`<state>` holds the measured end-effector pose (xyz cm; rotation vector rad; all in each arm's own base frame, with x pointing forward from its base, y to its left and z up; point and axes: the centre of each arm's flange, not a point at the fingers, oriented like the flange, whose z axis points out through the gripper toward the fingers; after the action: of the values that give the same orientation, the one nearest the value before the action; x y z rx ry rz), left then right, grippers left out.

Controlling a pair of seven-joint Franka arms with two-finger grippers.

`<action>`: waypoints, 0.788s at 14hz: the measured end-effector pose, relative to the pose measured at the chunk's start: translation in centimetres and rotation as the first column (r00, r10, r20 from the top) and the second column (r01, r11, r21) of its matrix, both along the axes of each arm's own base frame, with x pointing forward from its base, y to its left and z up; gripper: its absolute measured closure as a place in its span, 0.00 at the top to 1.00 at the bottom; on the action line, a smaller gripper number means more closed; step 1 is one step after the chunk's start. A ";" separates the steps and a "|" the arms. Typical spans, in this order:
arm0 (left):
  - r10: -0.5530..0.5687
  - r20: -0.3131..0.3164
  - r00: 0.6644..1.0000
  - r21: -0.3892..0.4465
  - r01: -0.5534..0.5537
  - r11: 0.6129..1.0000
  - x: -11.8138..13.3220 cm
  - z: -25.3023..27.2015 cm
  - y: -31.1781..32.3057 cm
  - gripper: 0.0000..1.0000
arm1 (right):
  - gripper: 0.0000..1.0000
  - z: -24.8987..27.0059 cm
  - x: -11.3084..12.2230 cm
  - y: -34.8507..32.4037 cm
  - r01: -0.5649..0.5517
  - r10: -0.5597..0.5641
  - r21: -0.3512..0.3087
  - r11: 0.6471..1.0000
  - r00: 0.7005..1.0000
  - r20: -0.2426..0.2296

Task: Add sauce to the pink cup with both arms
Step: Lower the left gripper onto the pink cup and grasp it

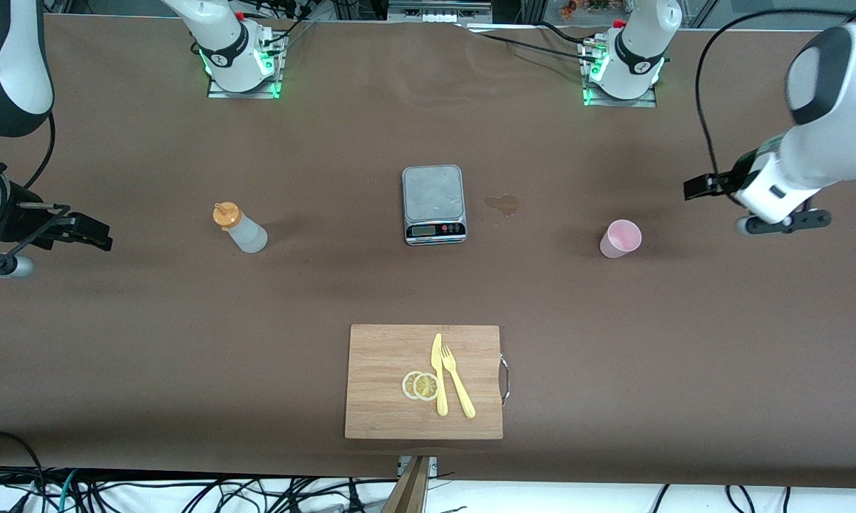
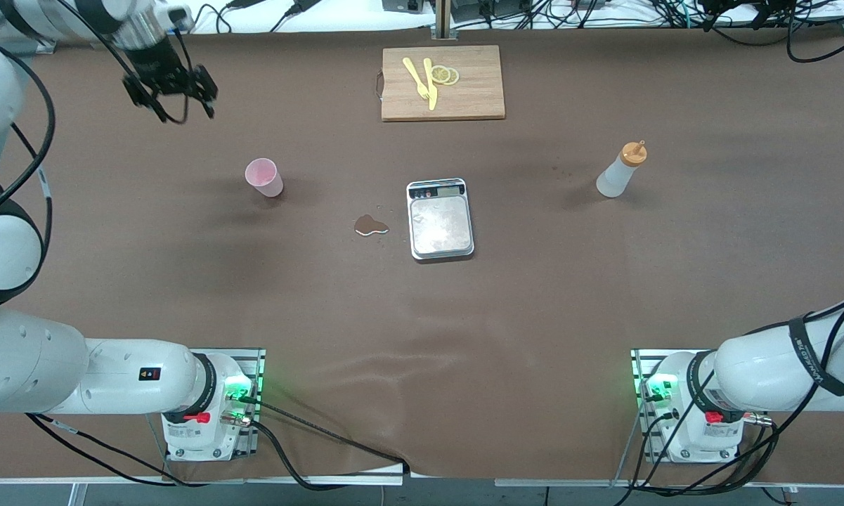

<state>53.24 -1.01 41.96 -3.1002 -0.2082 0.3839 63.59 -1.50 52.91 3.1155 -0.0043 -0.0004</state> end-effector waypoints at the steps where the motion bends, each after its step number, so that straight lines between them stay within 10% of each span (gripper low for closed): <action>1: 0.000 -0.005 1.000 0.000 0.000 1.000 -0.6 -2.4 0.0 1.00 | 1.00 0.0 0.0 0.0 0.001 -0.001 0.000 1.000 1.000 0.000; 11: -0.013 0.057 0.998 -0.002 0.014 1.000 -3.6 -15.3 -0.7 1.00 | 1.00 0.1 0.0 0.3 -0.003 0.003 -0.001 1.000 1.000 0.004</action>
<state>49.63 -1.71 26.68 -3.1153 -0.1876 0.2954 63.63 -1.24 53.01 3.1148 0.0002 0.0057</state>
